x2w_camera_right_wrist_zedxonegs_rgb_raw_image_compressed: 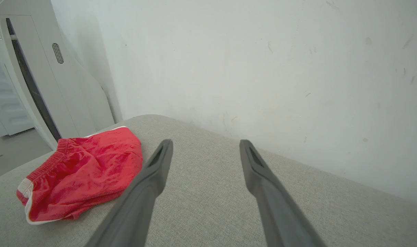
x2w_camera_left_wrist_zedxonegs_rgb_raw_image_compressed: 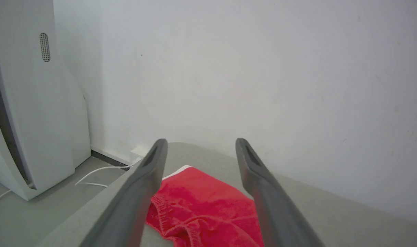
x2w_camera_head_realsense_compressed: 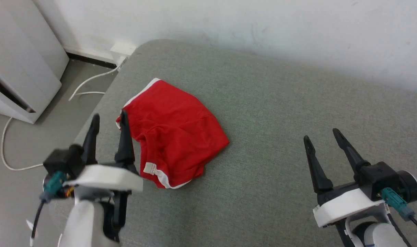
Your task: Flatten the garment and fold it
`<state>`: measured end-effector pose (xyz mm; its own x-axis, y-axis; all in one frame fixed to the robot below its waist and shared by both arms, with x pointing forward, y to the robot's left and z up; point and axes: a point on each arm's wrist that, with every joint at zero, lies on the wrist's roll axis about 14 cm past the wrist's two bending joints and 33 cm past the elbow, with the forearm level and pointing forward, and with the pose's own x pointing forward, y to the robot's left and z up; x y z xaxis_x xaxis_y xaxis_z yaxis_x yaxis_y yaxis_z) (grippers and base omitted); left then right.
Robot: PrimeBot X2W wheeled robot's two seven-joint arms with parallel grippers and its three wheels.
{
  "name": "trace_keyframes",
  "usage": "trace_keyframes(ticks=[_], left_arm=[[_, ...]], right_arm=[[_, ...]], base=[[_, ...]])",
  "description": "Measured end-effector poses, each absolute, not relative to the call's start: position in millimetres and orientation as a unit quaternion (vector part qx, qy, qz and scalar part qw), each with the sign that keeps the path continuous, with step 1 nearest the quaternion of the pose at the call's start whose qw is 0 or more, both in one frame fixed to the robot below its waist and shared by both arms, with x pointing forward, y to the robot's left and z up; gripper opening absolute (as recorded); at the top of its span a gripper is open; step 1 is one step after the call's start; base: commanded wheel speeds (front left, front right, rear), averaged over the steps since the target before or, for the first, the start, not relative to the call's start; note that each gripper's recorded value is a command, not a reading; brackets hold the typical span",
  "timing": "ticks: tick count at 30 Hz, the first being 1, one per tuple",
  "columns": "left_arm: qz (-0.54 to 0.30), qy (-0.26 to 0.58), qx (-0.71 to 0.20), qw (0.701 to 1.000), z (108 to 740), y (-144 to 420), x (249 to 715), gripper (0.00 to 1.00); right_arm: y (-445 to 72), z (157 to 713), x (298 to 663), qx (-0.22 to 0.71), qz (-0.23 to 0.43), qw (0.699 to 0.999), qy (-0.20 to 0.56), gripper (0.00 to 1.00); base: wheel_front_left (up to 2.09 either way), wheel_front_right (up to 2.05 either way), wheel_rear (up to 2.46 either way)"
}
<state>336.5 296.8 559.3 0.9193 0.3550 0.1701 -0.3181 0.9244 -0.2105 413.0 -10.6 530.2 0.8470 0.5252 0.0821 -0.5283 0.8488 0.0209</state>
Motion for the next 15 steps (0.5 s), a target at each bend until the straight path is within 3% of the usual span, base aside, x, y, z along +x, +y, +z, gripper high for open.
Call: trace_keyframes(ticks=[8, 15], left_arm=[[0.126, -0.115, -0.09, 0.981, 575, 291, 396, 1.0], [0.077, 0.025, -0.105, 0.991, 529, 279, 448, 1.0]], right_arm=[[-13, 523, 424, 0.027, 0.268, 0.963, -0.032, 1.0], [-19, 515, 434, 0.034, 0.259, 0.965, -0.026, 1.0]], base=[[0.0, 0.0, 0.0], [0.0, 0.0, 0.0]])
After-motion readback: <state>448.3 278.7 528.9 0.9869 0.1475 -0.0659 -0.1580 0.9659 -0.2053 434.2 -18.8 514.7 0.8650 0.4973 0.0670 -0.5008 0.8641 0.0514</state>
